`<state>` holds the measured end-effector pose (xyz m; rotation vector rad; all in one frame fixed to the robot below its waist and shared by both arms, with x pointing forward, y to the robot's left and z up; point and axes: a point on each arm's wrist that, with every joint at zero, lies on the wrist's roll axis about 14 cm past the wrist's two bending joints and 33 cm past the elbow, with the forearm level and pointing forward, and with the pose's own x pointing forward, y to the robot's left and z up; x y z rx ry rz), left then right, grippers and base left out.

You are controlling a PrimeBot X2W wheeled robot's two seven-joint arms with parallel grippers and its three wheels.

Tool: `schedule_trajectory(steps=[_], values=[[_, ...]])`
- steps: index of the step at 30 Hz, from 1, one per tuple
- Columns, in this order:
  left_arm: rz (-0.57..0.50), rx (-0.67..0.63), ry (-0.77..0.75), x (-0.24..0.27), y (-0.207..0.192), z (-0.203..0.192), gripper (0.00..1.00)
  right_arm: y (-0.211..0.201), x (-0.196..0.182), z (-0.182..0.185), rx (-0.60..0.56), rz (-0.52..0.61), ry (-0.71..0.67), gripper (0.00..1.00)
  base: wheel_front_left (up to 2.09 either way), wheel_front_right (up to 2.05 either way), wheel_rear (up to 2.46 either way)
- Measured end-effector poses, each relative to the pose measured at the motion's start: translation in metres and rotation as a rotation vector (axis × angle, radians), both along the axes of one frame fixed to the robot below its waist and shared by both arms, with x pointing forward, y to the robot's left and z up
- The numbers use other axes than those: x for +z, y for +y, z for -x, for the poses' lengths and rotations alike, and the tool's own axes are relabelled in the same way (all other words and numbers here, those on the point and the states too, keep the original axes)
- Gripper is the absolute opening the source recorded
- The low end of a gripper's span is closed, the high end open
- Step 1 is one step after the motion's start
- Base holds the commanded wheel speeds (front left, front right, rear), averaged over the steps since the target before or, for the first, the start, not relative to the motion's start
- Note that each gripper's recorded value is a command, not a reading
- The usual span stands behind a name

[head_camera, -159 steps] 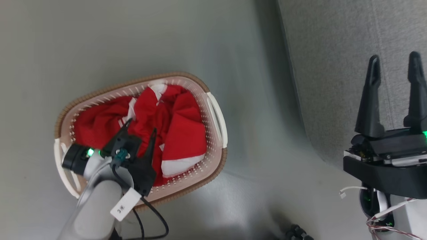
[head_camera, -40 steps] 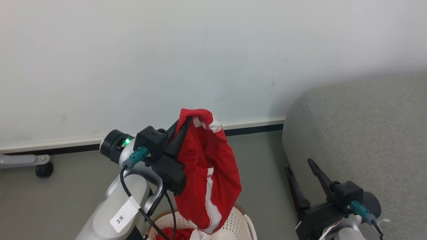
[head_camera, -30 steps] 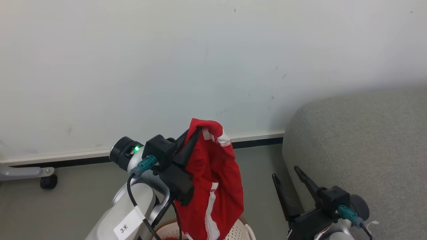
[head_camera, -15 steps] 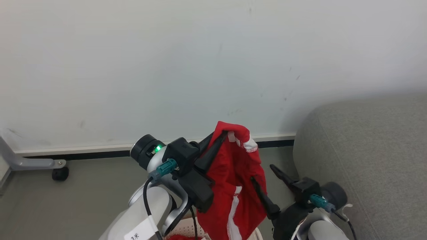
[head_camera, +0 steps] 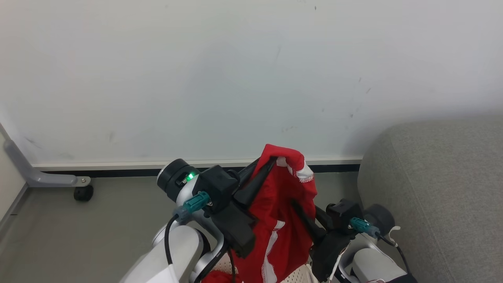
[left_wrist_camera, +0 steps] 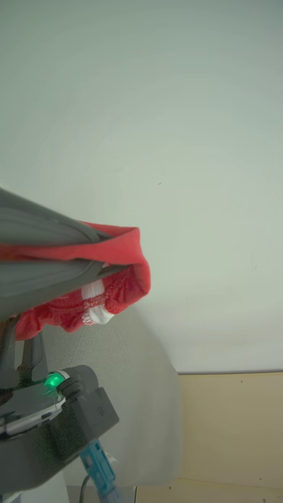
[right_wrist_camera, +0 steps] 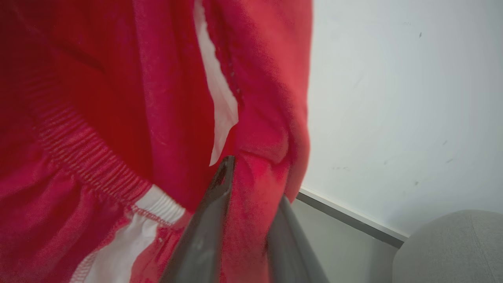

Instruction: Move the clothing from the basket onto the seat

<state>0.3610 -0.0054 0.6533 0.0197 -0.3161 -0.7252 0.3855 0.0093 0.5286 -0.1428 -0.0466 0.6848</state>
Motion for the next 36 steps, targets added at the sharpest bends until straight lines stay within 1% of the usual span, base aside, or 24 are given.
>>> schedule_trajectory(steps=[8,10,11,12,13,14,15,22,27,36], values=[[0.038,0.073,0.092,-0.022,0.025,-0.009,0.0,-0.007,0.007,-0.008,-0.017,-0.014,-0.002,0.0,0.0,0.0,0.0],[0.044,0.091,0.116,-0.029,0.03,-0.013,0.24,-0.013,0.011,-0.011,-0.03,-0.022,-0.006,0.0,0.0,0.0,0.0],[0.051,0.097,0.131,-0.032,0.031,-0.014,0.37,-0.016,0.012,-0.012,-0.036,-0.021,-0.011,0.0,0.0,0.0,0.0],[0.054,0.108,0.142,-0.036,0.034,-0.016,0.46,-0.02,0.014,-0.014,-0.042,-0.022,-0.017,0.0,0.0,0.0,0.0],[0.061,0.118,0.153,-0.039,0.036,-0.017,0.84,-0.023,0.015,-0.014,-0.049,-0.024,-0.019,0.0,0.0,0.0,0.0],[0.064,0.125,0.164,-0.043,0.038,-0.019,0.97,-0.027,0.015,-0.015,-0.057,-0.022,-0.02,0.0,0.0,0.0,0.0],[0.063,0.13,0.175,-0.047,0.04,-0.02,1.0,-0.031,0.015,-0.016,-0.064,-0.019,-0.022,0.0,0.0,0.0,0.0],[0.072,0.15,0.239,-0.074,0.04,-0.022,1.0,-0.064,0.033,-0.025,-0.128,-0.016,-0.074,0.0,0.0,0.0,0.0],[0.092,0.119,0.282,-0.09,0.029,-0.017,1.0,-0.096,0.039,-0.026,-0.193,-0.005,-0.1,0.0,0.0,0.0,0.0],[0.093,-0.014,0.344,-0.116,-0.016,0.005,1.0,-0.163,0.048,-0.015,-0.315,0.058,-0.154,0.0,0.0,0.0,0.0]])
